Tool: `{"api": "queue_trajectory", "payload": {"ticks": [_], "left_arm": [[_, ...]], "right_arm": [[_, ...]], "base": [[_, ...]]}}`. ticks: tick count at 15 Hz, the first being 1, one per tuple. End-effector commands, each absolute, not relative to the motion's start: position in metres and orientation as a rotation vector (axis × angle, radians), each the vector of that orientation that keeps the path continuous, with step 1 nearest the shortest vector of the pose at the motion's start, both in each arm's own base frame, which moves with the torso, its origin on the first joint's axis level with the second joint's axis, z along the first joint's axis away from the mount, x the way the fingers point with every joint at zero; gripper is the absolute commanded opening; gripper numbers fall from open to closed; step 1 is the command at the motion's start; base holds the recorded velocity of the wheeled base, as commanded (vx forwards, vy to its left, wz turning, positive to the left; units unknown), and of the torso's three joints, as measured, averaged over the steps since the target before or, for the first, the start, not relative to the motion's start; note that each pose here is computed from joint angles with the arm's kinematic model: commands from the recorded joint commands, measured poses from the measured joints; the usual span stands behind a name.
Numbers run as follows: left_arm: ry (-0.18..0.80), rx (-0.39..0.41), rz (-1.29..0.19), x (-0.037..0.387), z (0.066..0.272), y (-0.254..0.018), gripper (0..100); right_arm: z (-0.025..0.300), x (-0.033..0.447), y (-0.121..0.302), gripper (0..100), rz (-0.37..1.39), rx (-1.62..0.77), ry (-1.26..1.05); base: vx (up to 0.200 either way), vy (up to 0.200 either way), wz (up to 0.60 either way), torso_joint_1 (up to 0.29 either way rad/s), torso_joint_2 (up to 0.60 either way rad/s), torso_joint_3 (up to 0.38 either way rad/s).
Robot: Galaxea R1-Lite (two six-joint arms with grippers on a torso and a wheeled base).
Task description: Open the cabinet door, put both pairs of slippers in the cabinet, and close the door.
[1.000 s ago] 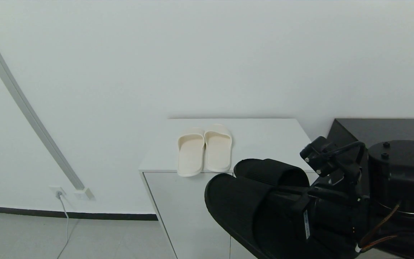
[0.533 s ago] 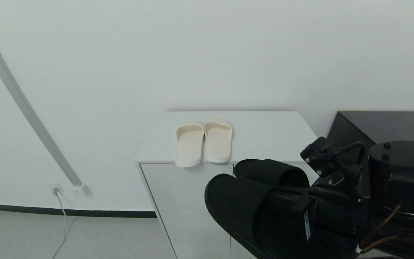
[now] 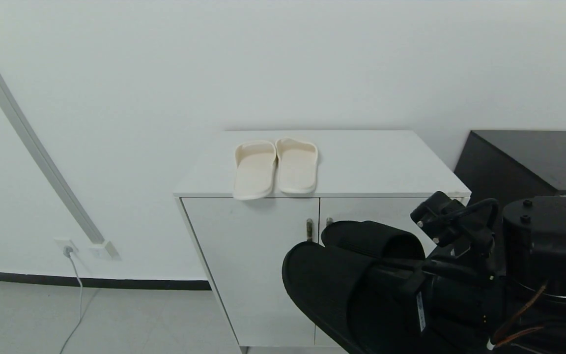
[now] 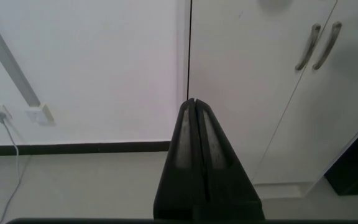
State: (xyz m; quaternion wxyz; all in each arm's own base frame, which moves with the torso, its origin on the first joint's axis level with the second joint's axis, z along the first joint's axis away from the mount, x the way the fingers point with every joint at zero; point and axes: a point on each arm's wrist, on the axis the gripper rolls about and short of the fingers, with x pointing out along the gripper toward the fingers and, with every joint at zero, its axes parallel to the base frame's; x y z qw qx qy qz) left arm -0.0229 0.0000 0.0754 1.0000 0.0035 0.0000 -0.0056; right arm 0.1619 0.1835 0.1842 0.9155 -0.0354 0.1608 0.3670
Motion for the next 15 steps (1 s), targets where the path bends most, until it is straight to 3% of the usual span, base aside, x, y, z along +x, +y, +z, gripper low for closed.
{"api": "queue_trajectory", "payload": {"ticks": [1,4,5,15], "left_arm": [[0.001,0.008,-0.011,-0.0228,0.0753,0.0,0],[0.001,0.008,-0.012,-0.0228,0.0753,0.0,0],[0.001,0.006,-0.012,-0.0228,0.0753,0.0,100],[0.001,0.009,-0.012,-0.0228,0.0753,0.0,100]], "right_arm": [[0.1838,0.1615,0.1832,0,0.754,-0.074,0.332],[0.1823,0.1616,0.184,0,0.756,-0.077,0.337],[0.1823,0.1613,0.1843,0,0.758,-0.077,0.337],[0.1798,0.1606,0.1834,0,0.76,-0.099,0.339]], "base": [[0.0,0.0,0.0,-0.207,0.53,0.325],[0.0,0.0,0.0,-0.204,0.53,0.325],[0.0,0.0,0.0,-0.183,0.51,0.31],[0.0,0.0,0.0,-0.152,0.48,0.325]]}}
